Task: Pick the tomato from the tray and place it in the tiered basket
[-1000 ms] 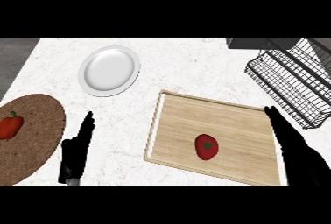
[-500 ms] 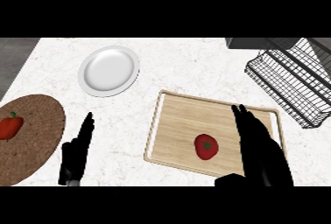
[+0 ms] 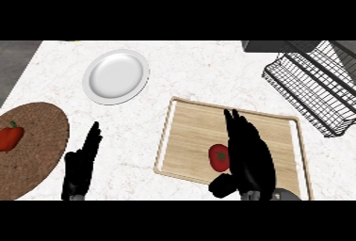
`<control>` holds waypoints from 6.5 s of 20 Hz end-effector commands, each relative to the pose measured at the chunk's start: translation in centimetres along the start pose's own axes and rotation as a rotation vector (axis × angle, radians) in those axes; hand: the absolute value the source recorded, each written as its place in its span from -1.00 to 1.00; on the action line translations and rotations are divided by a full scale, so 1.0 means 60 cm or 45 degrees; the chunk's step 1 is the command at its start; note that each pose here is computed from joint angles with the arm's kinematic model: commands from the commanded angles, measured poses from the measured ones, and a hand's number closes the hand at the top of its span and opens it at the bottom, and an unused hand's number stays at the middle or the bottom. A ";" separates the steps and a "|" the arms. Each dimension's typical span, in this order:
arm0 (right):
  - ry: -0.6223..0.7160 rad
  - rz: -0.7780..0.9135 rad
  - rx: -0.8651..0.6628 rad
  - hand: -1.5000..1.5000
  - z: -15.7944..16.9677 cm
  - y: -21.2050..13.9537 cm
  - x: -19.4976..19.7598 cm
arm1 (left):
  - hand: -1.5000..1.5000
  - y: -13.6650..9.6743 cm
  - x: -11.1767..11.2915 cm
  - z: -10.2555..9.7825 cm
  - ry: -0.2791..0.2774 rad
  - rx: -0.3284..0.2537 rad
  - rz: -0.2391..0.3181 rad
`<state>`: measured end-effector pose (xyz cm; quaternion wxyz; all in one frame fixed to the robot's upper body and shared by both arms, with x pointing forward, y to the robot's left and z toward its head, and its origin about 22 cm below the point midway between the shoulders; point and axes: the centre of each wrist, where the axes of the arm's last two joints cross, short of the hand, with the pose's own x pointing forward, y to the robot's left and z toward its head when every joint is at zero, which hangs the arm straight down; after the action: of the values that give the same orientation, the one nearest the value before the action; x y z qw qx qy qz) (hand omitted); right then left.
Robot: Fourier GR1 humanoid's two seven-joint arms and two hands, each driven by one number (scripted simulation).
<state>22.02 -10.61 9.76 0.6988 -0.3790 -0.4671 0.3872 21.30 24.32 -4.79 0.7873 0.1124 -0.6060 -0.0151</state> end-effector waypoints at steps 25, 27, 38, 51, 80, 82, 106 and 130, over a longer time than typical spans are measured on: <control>0.426 0.196 0.322 -1.00 -0.051 0.053 0.012 | 0.00 0.003 -0.009 -0.005 -0.010 0.024 0.006; 0.424 0.164 0.323 -1.00 -0.080 0.043 0.010 | 0.00 0.002 -0.046 0.009 0.028 0.001 0.004; 0.418 0.162 0.352 1.00 -0.104 0.073 -0.007 | 0.00 0.014 -0.015 0.012 0.007 0.024 0.007; 0.199 0.291 0.109 1.00 -0.092 0.102 -0.029 | 0.00 0.021 0.018 -0.001 0.000 0.024 -0.013; 0.478 -0.218 -0.983 1.00 0.144 -0.384 -0.237 | 0.00 -0.002 -0.018 0.010 0.006 0.037 0.009; 0.486 -0.261 -1.003 1.00 0.127 -0.435 -0.229 | 0.00 0.021 -0.008 -0.015 0.004 0.028 -0.008; 0.500 -0.251 -0.815 1.00 -0.178 -0.444 -0.263 | 0.00 0.014 -0.007 0.012 -0.002 0.000 -0.013; 0.332 -1.138 -0.940 -1.00 -0.294 -0.375 -0.332 | 0.00 0.009 -0.013 -0.008 0.010 0.012 -0.011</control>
<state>38.25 -39.78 18.45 0.6921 -0.4341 -0.5601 -0.1373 21.64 24.42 -5.02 0.7838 0.1130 -0.6105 -0.0141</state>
